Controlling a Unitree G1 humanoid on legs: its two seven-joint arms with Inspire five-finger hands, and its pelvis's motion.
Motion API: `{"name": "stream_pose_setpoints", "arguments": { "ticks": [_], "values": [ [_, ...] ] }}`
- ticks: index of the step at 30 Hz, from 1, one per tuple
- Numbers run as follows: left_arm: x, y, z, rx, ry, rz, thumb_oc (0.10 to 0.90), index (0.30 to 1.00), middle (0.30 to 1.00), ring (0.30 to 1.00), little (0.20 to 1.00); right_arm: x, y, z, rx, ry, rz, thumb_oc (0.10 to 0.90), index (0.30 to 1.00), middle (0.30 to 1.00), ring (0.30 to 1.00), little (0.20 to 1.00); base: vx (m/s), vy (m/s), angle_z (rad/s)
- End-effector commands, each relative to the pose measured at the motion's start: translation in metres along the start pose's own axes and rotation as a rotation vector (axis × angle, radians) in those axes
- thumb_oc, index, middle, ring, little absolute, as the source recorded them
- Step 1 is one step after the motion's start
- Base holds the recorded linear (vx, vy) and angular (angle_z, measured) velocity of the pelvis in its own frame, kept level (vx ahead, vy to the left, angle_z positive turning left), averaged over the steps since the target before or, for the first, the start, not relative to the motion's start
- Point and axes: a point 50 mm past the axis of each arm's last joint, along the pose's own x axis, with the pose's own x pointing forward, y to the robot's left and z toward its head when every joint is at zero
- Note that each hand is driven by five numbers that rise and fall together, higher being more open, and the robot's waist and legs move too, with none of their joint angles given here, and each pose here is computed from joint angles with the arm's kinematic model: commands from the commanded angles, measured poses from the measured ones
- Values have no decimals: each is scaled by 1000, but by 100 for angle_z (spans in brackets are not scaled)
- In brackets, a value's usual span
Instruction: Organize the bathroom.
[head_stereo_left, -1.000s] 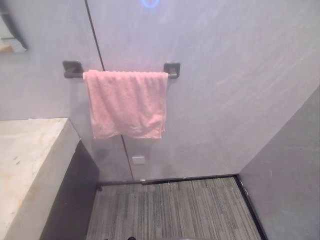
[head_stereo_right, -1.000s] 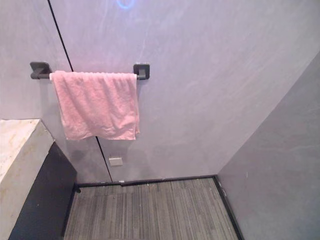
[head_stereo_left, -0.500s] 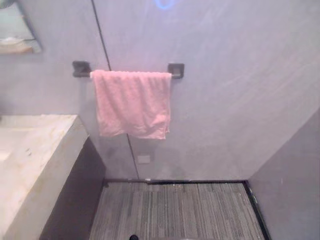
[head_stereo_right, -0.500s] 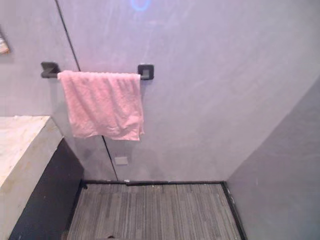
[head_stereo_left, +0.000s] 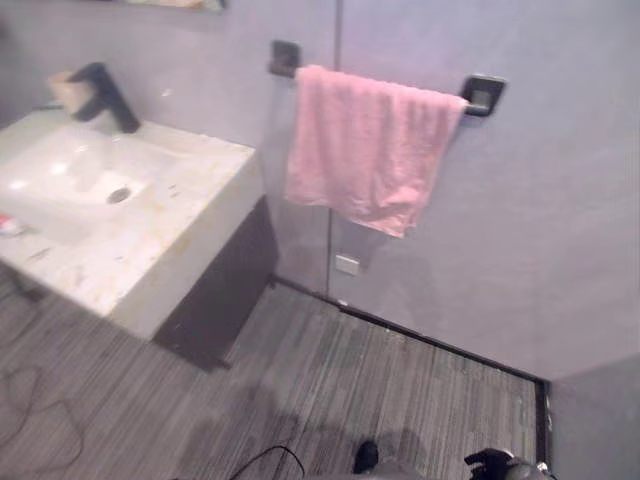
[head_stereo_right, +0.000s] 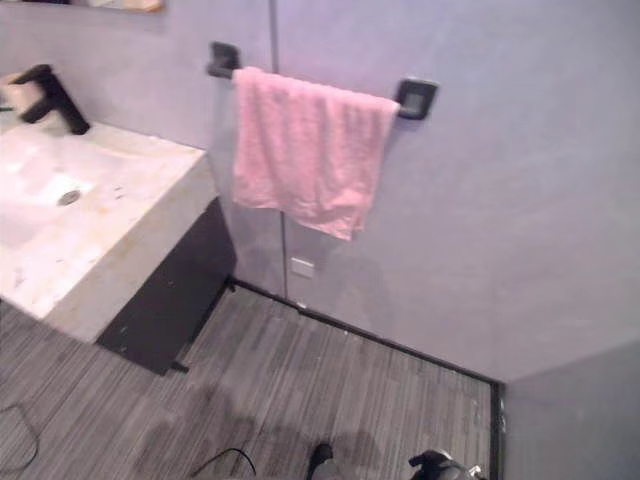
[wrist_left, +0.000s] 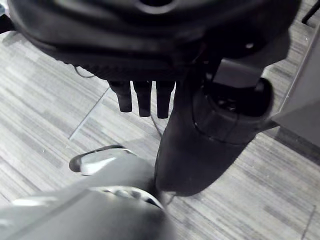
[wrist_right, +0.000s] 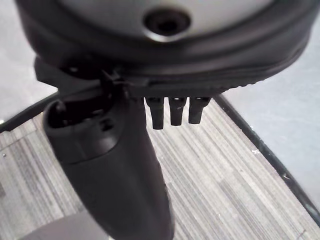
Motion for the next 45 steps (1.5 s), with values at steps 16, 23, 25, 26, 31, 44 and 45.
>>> {"name": "stream_pose_setpoints", "arguments": {
  "ticks": [16,23,25,26,31,44,45],
  "values": [
    [-4,18,35,196,-130,23,800,900,900,900,900,-3,-12,19,154,-115,-63,800,900,900,900,900,-351,175,49],
    [-4,17,43,150,-83,40,800,900,900,900,900,1,2,9,142,-81,-79,800,900,900,900,900,-205,41,119],
    [-3,14,36,147,-58,44,800,900,900,900,900,1,2,19,125,-107,-83,800,900,900,900,900,-98,-71,32],
    [-3,14,35,146,-55,45,800,900,900,900,900,1,1,20,122,-112,-83,800,900,900,900,900,-101,-72,-3],
    [-2,12,23,99,-54,51,800,900,900,900,900,-1,-7,48,54,-210,-87,800,900,900,900,900,-224,-134,-16],
    [-3,-8,36,8,-91,-12,800,900,900,900,900,-1,-21,31,95,-152,-118,800,900,900,900,900,-80,44,42],
    [-3,-9,35,4,-84,-11,800,900,900,900,900,-1,-22,32,92,-154,-123,800,900,900,900,900,81,305,4]
  ]
}}
